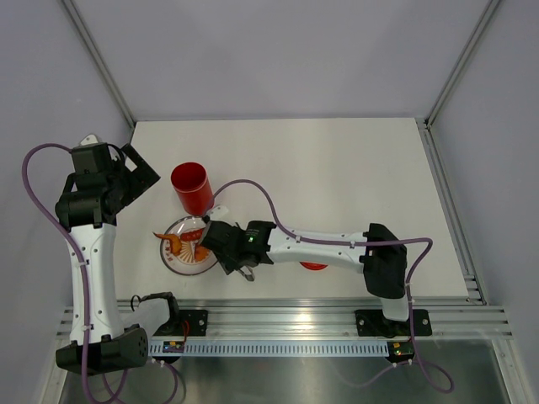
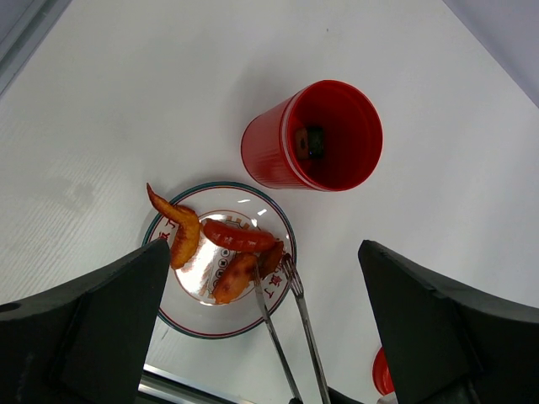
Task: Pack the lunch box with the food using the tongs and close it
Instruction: Pick up the fake food from the plate.
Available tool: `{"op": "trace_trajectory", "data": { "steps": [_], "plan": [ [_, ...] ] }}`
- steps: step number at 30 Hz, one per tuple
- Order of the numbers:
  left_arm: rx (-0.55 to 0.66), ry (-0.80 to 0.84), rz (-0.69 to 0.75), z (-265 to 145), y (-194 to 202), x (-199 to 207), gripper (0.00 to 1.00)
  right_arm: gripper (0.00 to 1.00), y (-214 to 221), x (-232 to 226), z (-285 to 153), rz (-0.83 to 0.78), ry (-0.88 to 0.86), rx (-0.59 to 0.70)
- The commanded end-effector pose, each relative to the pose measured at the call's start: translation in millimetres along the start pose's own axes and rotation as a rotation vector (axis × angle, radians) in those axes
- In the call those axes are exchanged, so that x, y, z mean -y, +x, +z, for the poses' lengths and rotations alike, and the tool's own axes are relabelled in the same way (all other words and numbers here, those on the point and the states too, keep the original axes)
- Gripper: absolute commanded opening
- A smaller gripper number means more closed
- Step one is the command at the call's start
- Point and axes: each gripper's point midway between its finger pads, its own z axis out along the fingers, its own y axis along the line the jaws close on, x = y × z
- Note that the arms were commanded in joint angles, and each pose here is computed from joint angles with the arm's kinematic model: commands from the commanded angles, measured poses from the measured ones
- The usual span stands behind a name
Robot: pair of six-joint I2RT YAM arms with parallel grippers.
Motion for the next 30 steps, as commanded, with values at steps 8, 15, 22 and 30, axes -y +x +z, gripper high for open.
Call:
{"op": "trace_trajectory", "data": {
  "steps": [8,15,22,30],
  "plan": [
    [0.032,0.040,0.011,-3,-6,5,0.99,0.39,-17,-4,-13,-0.009,0.021,0.054],
    [0.019,0.061,0.010,-3,-3,9,0.99,0.22,-31,-7,-39,0.000,-0.010,0.098],
    [0.019,0.061,0.008,-3,-3,9,0.99,0.11,-37,-5,-53,0.000,-0.016,0.124],
    [0.024,0.062,0.011,-5,-4,9,0.99,0.05,-40,-6,-57,-0.011,-0.021,0.132]
  ]
}}
